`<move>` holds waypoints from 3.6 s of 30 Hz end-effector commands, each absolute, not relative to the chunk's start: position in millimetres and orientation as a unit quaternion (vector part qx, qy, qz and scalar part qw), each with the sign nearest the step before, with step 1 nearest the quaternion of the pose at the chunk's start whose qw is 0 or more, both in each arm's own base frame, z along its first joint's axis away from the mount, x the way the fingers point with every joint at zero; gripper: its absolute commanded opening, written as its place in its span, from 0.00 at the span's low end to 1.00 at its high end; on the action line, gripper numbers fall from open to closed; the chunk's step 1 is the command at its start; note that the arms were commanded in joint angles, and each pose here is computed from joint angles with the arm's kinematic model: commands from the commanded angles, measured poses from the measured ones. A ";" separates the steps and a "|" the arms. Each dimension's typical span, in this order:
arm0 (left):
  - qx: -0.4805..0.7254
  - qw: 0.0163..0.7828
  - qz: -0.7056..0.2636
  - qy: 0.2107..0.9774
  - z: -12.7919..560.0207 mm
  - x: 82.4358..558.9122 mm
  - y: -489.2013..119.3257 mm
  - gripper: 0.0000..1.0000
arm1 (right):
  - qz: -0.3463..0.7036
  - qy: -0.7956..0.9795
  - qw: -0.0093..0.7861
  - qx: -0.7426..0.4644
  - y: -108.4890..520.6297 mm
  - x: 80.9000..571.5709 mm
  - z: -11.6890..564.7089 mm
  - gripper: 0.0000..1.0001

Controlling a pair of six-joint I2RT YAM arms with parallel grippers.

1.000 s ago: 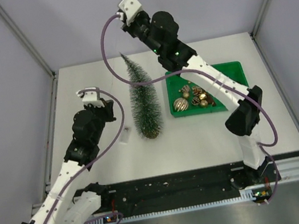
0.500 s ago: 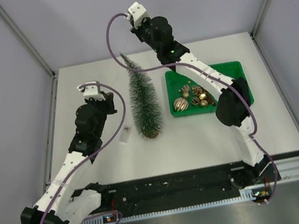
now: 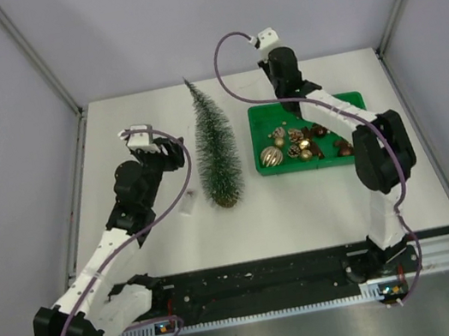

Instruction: Decorate the small christmas tree

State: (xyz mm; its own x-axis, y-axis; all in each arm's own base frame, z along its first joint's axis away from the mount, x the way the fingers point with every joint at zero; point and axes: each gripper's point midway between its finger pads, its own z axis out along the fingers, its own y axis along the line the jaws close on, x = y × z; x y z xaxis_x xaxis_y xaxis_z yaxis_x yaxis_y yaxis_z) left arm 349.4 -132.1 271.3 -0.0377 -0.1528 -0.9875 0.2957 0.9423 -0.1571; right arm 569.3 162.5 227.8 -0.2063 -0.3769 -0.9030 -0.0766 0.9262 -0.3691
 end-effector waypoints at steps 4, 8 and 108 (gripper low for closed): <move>0.056 0.717 -0.178 0.672 288.3 330.1 -127.6 0.71 | -0.155 0.708 0.687 -0.052 117.2 521.5 324.8 0.00; 0.051 0.715 -0.177 0.675 283.2 320.7 -122.5 0.72 | -0.170 0.715 0.677 -0.044 99.5 495.1 322.6 0.00; 0.442 0.711 -0.294 0.461 364.8 199.5 -223.6 0.00 | 0.182 0.631 0.643 -0.393 298.9 150.9 401.3 0.50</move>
State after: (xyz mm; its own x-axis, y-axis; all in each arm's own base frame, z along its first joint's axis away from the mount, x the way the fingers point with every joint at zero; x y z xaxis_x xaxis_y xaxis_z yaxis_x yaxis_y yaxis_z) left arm 188.2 -235.2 346.3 0.4323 0.0529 -0.9002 0.8494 0.3112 0.4262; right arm 150.9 332.5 349.5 0.1573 -0.4680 -0.8696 -0.7540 0.5117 -0.4118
